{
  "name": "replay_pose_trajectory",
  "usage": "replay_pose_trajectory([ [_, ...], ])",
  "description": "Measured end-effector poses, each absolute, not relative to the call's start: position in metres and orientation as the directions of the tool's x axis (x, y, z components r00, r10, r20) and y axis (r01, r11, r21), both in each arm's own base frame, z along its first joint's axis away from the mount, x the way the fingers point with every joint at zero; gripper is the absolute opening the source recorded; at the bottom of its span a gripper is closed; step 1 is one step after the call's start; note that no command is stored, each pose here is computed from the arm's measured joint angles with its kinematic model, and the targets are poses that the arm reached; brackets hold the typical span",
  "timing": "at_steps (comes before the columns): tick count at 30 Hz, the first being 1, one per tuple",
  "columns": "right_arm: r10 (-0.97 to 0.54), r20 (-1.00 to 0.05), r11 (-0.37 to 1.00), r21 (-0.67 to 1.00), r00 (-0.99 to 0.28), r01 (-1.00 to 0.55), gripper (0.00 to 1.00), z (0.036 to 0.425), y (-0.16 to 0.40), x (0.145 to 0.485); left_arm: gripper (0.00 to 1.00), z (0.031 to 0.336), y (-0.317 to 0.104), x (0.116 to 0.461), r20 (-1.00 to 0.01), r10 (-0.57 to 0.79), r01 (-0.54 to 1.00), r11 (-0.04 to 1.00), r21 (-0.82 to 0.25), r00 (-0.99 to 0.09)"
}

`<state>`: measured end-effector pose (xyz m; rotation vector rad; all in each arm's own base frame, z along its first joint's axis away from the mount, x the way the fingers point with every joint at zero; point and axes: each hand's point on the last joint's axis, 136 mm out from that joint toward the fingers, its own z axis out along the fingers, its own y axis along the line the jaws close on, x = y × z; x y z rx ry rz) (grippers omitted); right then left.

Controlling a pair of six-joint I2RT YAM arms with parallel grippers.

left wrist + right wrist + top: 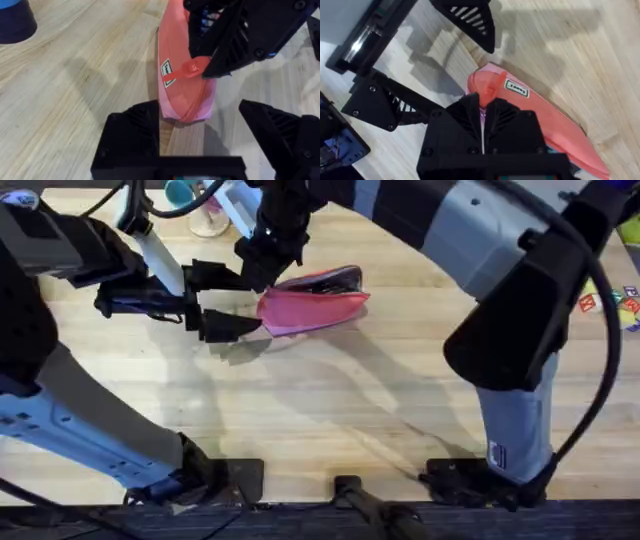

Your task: Unzip the bag, pick up the pens from the table one at a time and place them inside, then zip the bag closed.

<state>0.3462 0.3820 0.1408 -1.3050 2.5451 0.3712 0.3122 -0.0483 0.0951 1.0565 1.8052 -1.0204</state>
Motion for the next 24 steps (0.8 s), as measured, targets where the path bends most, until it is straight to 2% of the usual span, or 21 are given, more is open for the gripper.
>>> replay_pose_trajectory([
  [8,-0.748,-0.340,0.570,0.110,-0.570,-0.814,0.031,0.141,0.381,0.348,0.993,0.094,-0.066,0.306,-0.891,0.298,0.925,0.274,-0.264,-0.343],
  [24,-0.748,-0.341,0.570,0.109,-0.570,-0.814,0.031,0.141,0.381,0.348,0.993,0.089,-0.076,0.311,-0.905,0.330,0.951,0.242,-0.193,-0.268],
])
